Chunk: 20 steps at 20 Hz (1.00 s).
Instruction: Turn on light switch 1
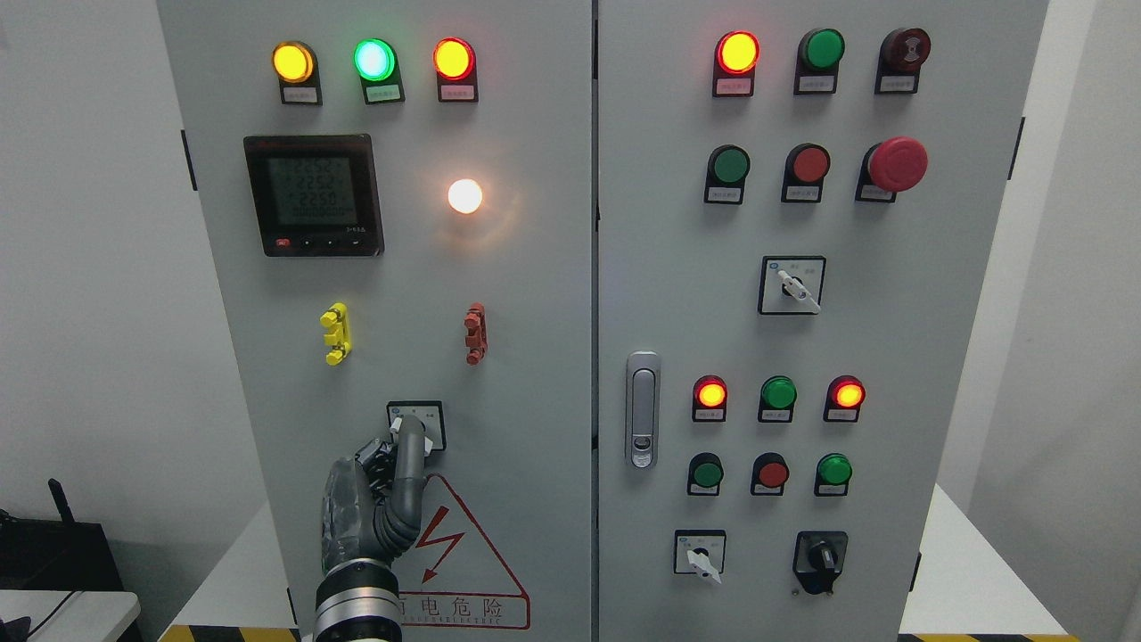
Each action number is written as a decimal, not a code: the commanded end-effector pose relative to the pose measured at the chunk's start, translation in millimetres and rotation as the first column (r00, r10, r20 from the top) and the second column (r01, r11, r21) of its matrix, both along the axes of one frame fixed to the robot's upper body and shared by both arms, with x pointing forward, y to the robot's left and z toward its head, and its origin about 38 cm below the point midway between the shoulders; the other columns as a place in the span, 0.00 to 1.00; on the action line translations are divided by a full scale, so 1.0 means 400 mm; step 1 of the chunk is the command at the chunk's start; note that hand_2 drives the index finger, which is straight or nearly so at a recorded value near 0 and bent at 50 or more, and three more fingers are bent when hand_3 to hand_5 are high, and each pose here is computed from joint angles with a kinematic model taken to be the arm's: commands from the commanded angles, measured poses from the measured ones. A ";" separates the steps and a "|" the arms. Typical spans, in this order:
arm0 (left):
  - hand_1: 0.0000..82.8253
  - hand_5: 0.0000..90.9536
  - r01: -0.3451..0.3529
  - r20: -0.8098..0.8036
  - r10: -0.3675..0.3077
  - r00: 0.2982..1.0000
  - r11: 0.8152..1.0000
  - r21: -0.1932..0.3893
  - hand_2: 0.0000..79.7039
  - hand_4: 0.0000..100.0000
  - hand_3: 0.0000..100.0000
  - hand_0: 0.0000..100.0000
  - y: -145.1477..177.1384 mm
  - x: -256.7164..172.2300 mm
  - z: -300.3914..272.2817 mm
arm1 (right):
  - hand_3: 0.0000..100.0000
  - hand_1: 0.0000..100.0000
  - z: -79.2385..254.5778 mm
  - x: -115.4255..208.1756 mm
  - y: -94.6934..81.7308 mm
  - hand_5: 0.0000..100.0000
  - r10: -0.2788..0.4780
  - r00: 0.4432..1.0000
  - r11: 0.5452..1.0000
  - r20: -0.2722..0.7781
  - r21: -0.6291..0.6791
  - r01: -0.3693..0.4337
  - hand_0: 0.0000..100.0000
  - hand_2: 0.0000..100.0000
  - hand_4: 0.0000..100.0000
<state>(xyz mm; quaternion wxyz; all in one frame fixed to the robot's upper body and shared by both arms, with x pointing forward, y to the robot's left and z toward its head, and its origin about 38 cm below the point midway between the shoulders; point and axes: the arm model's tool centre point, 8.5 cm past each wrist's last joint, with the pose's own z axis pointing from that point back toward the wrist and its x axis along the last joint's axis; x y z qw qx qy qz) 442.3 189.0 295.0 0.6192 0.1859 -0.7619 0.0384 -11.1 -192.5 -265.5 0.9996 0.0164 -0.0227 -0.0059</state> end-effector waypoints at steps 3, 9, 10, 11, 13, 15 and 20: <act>0.20 0.81 -0.001 0.000 0.001 1.000 1.000 -0.001 0.81 0.81 0.79 0.26 0.002 -0.004 -0.006 | 0.00 0.39 0.000 0.000 0.002 0.00 -0.006 1.000 1.000 -0.001 0.003 0.006 0.12 0.00 0.00; 0.20 0.81 0.000 -0.005 0.000 1.000 1.000 -0.003 0.82 0.81 0.79 0.24 0.003 -0.013 -0.021 | 0.00 0.39 0.000 0.000 0.002 0.00 -0.006 1.000 1.000 -0.001 0.003 0.006 0.12 0.00 0.00; 0.20 0.81 0.001 -0.007 -0.001 1.000 1.000 -0.006 0.82 0.81 0.79 0.24 0.003 -0.015 -0.023 | 0.00 0.39 0.000 0.000 0.002 0.00 -0.006 1.000 1.000 -0.001 0.003 0.006 0.12 0.00 0.00; 0.20 0.81 0.001 -0.004 -0.001 1.000 1.000 -0.007 0.82 0.81 0.79 0.24 0.003 -0.016 -0.021 | 0.00 0.39 0.000 0.000 0.002 0.00 -0.006 1.000 1.000 -0.001 0.003 0.006 0.12 0.00 0.00; 0.21 0.81 0.000 -0.002 0.000 1.000 1.000 -0.005 0.82 0.81 0.79 0.24 0.004 -0.017 -0.020 | 0.00 0.39 0.000 0.000 0.002 0.00 -0.006 1.000 1.000 -0.001 0.003 0.006 0.12 0.00 0.00; 0.21 0.81 -0.002 -0.006 0.002 1.000 1.000 -0.005 0.82 0.81 0.79 0.23 0.005 -0.021 -0.027 | 0.00 0.39 0.000 0.000 0.002 0.00 -0.006 1.000 1.000 -0.001 0.003 0.006 0.12 0.00 0.00; 0.21 0.81 0.008 0.037 -0.008 0.999 1.000 -0.002 0.82 0.81 0.80 0.23 0.010 -0.041 -0.046 | 0.00 0.39 0.000 0.000 0.002 0.00 -0.006 1.000 1.000 -0.001 0.003 0.006 0.12 0.00 0.00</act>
